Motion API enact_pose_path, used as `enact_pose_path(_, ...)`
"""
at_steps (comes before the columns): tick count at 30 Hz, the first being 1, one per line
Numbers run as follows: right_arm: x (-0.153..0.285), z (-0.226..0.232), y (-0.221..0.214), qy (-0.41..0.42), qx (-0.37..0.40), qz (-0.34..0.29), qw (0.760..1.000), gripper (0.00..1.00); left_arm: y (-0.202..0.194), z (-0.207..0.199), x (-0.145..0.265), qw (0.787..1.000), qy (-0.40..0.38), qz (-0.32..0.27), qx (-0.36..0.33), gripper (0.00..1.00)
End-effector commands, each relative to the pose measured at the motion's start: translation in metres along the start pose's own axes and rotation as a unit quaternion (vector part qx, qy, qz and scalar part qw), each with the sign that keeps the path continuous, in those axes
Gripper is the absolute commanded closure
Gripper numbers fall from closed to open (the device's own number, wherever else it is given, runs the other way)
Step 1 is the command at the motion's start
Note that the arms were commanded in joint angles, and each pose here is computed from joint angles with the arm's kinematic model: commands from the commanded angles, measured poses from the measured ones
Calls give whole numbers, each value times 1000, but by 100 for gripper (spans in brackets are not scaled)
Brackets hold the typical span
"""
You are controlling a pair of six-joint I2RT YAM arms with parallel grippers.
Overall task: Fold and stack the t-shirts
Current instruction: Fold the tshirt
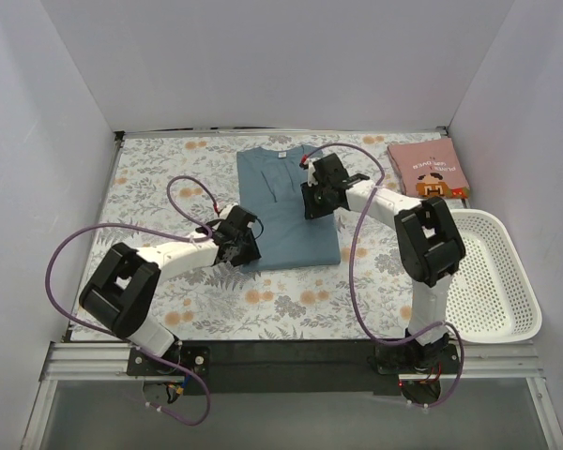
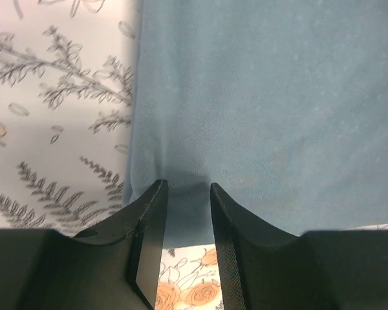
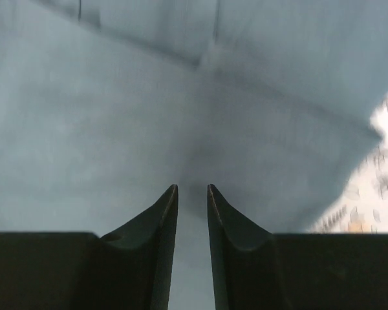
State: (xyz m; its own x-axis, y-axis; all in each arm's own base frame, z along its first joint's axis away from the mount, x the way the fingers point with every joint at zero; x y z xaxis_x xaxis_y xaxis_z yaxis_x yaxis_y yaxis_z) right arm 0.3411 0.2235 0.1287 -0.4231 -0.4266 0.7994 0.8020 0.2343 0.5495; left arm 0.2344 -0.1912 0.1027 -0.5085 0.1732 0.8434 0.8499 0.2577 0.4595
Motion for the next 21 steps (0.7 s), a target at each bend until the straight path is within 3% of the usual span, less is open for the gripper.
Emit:
enact_pose_path(1,-4,4,47,45,-9,-62,997,69,-7,11,11,1000,11,-4,15,68)
enact_pose_path(6,31,7,46,130,-55,-107,984,68,5,6,32,997,-20,-50,46,66)
enact_pose_path(8,48,3,12,197,-77,-94,973,64,9,0,42,994,-64,-69,58,65)
enact_pose_path(9,58,10,12,271,-81,-120,952,62,9,-3,46,992,-85,-72,62,65)
enact_pose_path(11,65,2,-28,313,-144,-100,933,56,5,-10,52,982,-158,-73,68,65)
enact_pose_path(12,68,3,-32,341,-129,-115,924,52,2,-11,53,978,-184,-70,73,65)
enact_pose_path(13,64,-2,-54,341,-142,-98,924,49,4,-19,57,967,-233,-75,74,65)
enact_pose_path(17,54,-7,-91,365,-167,-79,912,48,-9,-12,40,963,-246,-56,96,66)
enact_pose_path(21,37,-24,-120,354,-207,-68,910,48,-20,10,20,969,-201,-42,136,69)
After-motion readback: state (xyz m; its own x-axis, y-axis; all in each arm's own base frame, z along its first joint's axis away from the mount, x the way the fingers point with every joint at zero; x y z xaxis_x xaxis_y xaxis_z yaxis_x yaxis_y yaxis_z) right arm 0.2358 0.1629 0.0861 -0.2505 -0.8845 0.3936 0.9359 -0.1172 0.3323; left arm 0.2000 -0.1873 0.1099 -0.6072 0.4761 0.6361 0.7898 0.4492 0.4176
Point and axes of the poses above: each gripper's point midway between its finger pads, its own x axis back along the fingers, its own z axis along the line the jaws close on, y = z × x, the point moved 9 cm from there along x, back along the fingers, and after that the axes turned 4 degrees about -x, right-handed, at the moved point
